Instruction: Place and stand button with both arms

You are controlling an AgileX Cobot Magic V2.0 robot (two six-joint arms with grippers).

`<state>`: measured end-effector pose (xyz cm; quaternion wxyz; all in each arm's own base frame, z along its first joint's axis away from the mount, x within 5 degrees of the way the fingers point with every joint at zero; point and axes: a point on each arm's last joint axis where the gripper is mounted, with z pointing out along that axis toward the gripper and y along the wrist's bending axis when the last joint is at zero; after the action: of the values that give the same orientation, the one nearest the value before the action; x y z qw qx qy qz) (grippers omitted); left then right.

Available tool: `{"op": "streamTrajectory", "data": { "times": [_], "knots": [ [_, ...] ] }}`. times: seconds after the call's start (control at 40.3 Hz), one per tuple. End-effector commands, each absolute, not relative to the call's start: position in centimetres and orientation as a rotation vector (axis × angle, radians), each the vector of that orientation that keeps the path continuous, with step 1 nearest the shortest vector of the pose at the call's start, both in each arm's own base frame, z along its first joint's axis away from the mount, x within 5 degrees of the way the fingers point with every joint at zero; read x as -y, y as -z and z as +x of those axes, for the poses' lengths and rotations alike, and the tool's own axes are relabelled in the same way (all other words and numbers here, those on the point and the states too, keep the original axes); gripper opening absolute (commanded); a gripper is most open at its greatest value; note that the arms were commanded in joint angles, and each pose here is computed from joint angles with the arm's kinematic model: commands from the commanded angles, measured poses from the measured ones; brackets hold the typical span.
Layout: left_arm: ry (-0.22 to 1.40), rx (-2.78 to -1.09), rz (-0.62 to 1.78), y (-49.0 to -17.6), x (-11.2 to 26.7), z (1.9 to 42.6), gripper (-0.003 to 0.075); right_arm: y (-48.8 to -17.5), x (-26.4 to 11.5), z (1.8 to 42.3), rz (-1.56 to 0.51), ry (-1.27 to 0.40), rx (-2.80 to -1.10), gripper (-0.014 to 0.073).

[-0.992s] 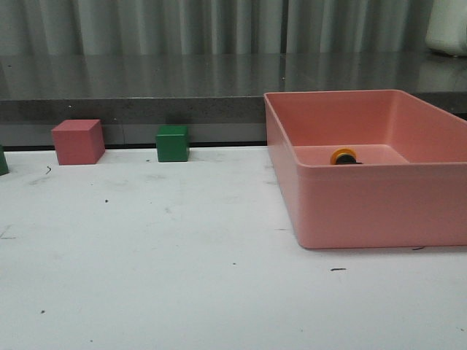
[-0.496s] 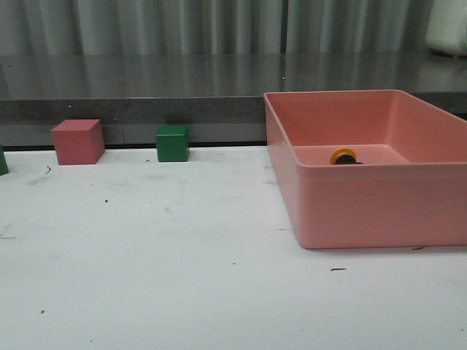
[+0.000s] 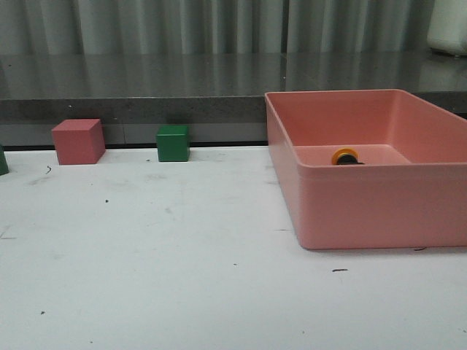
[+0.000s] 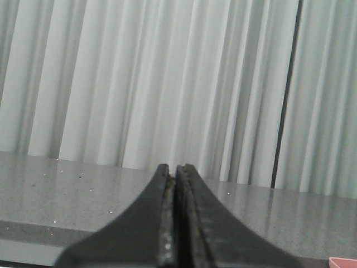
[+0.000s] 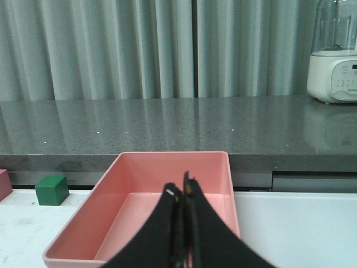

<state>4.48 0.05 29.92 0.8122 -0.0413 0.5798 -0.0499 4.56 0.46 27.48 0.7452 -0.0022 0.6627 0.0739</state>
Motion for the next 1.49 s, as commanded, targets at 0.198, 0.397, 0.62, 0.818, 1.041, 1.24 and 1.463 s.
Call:
{"op": "streamTrajectory", "data": {
  "times": [0.198,0.397,0.62,0.818,1.041,1.24,1.463],
  "knots": [
    [0.095,-1.576,-0.108,-34.3,-0.1,9.5,-0.002,-33.5,-1.0,8.5,0.012,-0.179,-1.69,-0.0059],
    [0.094,-1.607,-0.11,-34.0,-0.1,10.1,-0.0019,-33.6,-1.1,9.5,0.011,-0.175,-1.744,-0.0055],
    [0.094,-1.607,-0.11,-34.0,-0.1,10.1,0.0329,-33.7,-1.1,9.5,0.01,-0.173,-1.743,0.0293],
    [0.094,-1.607,-0.11,-34.0,-0.1,10.1,0.0662,-33.9,-1.1,9.6,0.011,-0.176,-1.712,0.0658],
    [0.094,-1.607,-0.11,-34.0,-0.1,10.1,0.0659,-33.5,-1.6,14.0,0.021,-0.176,-1.849,0.0645],
    [0.094,-1.607,-0.11,-34.0,-0.1,10.1,0.0659,-33.6,-2.5,21.4,0.068,-0.222,-2.014,0.0645],
    [0.094,-1.607,-0.11,-34.0,-0.1,10.1,0.0659,-32.6,-6.3,29.2,-0.015,-0.282,-2.294,0.0645]
  ]
}}
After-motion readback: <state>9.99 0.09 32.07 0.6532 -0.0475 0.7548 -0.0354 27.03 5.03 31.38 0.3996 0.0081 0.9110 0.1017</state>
